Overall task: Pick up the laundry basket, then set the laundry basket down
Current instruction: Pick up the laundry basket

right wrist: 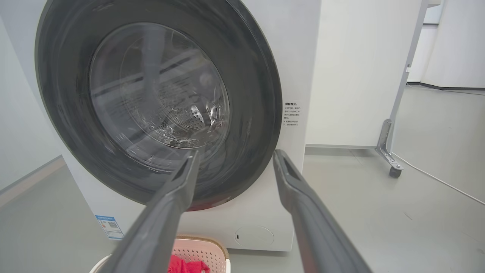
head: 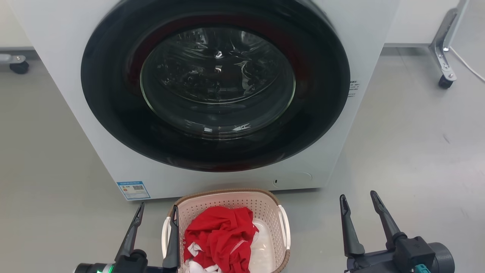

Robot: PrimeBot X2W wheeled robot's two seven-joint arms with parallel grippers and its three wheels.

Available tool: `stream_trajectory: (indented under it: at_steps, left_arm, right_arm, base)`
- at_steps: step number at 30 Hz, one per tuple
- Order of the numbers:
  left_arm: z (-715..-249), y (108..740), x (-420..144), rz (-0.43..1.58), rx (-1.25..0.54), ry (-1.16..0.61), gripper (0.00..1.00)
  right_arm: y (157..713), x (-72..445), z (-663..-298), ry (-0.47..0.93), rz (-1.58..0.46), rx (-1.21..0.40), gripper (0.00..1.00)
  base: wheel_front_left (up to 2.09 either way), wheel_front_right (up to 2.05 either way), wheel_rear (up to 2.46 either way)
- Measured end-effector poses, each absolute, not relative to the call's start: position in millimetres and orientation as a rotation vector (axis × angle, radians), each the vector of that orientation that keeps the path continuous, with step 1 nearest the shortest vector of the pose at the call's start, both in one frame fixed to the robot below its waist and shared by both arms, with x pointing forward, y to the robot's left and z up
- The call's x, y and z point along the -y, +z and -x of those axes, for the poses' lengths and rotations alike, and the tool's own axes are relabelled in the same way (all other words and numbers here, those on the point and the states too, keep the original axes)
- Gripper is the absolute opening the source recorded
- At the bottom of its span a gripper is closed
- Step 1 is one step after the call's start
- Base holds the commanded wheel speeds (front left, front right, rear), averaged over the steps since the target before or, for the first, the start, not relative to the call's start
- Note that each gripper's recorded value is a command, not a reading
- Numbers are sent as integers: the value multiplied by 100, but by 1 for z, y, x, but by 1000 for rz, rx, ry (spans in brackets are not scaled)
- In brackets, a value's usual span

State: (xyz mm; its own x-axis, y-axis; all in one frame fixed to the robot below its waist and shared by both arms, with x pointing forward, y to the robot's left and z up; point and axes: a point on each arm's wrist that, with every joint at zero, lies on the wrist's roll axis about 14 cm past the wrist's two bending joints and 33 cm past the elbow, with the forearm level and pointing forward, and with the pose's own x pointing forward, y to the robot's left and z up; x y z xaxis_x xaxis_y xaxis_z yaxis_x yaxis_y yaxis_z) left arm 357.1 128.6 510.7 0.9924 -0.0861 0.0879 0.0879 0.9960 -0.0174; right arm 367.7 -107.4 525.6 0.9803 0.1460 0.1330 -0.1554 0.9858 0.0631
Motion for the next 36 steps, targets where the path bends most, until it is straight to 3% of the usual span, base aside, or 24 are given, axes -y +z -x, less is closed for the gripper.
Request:
stream_trajectory:
  at_steps: [9, 15, 36]
  left_arm:
    - [-366, 495, -133, 24, 40, -72, 100]
    - [-388, 488, -135, 34, 25, -70, 100]
    - [-458, 392, -146, 62, -204, -23, 100]
  right_arm:
    - [513, 108, -378, 153, -83, 91, 100]
    - [506, 107, -403, 166, -82, 80, 100]
    - [403, 95, -483, 213, -67, -145, 100]
  base:
    - [0, 0, 0]
    - [0, 0, 0]
    - [0, 0, 0]
